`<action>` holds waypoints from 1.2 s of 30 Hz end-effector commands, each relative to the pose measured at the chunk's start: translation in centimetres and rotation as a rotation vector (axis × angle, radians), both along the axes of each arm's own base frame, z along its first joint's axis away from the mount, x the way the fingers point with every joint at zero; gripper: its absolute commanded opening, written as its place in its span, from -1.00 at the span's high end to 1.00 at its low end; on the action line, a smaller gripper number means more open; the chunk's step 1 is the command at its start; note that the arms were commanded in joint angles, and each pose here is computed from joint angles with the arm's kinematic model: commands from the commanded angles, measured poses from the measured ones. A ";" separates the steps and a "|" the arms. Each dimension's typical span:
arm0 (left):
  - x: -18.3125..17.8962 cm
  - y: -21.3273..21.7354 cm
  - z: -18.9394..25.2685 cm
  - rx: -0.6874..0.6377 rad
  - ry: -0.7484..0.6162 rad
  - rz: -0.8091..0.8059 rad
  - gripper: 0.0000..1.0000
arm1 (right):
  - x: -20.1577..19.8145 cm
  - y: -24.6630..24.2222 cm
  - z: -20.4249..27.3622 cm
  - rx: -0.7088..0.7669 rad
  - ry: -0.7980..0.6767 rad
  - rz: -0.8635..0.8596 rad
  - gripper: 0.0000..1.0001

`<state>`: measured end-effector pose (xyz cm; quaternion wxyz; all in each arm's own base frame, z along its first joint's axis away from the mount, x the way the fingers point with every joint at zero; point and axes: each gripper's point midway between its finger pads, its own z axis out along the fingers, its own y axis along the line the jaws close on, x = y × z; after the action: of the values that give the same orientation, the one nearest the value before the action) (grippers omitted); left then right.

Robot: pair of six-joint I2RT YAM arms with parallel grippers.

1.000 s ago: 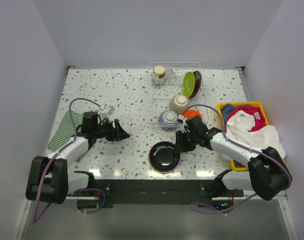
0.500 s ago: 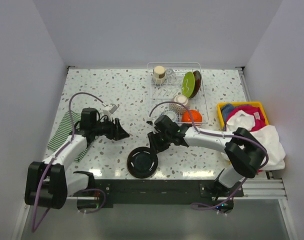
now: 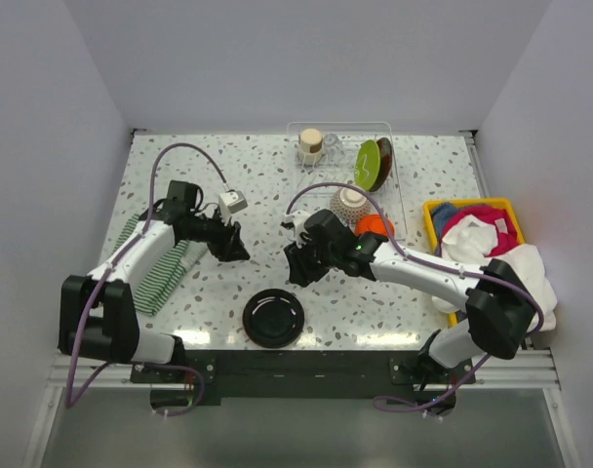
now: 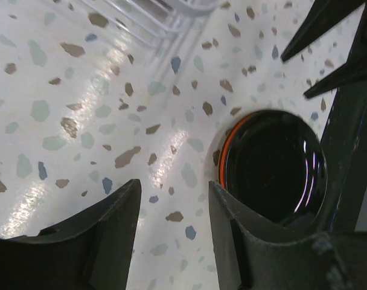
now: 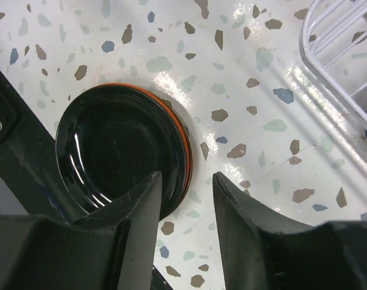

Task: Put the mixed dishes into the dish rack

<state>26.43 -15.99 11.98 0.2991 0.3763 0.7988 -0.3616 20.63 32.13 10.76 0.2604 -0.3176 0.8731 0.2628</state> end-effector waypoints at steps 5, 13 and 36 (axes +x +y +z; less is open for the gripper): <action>-3.9 1.2 -5.6 0.162 0.093 -0.266 -0.06 | 0.7 -0.8 1.5 -0.017 -0.139 0.092 0.04; -4.5 -0.9 -6.6 0.151 0.102 -0.321 -0.07 | 2.2 -0.7 1.2 -0.023 -0.147 0.059 0.00; -4.7 -4.6 -9.0 0.192 0.049 -0.381 0.69 | 4.0 -1.1 1.3 -0.049 -0.216 0.063 -0.02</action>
<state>20.08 -20.17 3.12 0.1357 0.5255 0.7609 -0.3556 23.26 30.41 10.26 0.2983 -0.3699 0.8538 0.2127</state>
